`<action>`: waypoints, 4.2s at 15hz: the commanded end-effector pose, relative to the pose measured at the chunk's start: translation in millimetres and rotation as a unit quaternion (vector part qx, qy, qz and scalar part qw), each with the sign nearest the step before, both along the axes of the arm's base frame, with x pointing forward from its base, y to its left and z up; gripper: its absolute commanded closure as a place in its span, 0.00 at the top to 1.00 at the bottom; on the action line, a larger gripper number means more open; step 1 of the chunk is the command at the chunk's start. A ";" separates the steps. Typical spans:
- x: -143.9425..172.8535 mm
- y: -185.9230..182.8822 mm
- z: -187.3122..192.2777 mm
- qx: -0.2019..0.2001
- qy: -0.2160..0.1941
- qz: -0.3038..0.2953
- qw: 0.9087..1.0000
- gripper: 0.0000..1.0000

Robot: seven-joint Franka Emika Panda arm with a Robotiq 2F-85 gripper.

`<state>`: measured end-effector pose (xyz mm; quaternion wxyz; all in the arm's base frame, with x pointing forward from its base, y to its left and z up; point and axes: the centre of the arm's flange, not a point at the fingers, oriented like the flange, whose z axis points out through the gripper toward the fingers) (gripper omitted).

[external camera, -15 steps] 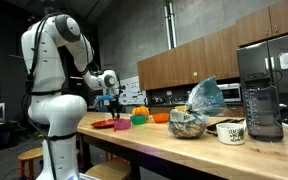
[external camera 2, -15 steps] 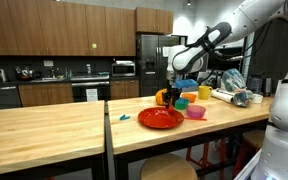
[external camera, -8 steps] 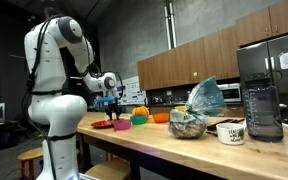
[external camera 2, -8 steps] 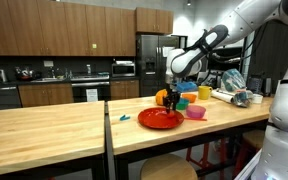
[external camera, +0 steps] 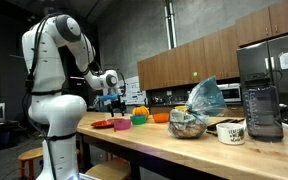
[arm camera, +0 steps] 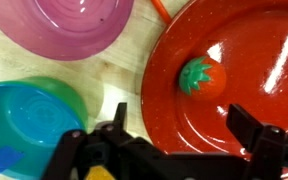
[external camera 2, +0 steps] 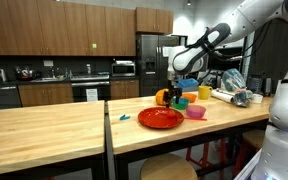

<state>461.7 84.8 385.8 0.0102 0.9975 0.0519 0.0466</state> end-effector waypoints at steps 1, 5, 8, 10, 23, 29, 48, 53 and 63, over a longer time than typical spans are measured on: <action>1.7 -23.6 19.8 -0.012 -0.016 -0.031 0.999 1.00; 11.1 -54.5 28.4 -0.030 -0.025 -0.092 0.995 1.00; 14.7 -77.4 30.4 -0.035 -0.034 -0.164 0.985 1.00; 15.2 -89.6 32.0 -0.034 -0.038 -0.217 0.975 1.00; 20.8 -136.6 8.5 -0.007 -0.039 -0.434 0.900 1.00; 24.0 -151.7 -9.1 0.007 -0.032 -0.481 0.876 1.00; 23.0 -146.3 1.1 0.004 -0.053 -0.499 0.865 0.03; 19.6 -144.7 7.5 0.006 -0.060 -0.499 0.865 0.01; 15.6 -141.0 11.8 0.009 -0.062 -0.492 0.868 0.00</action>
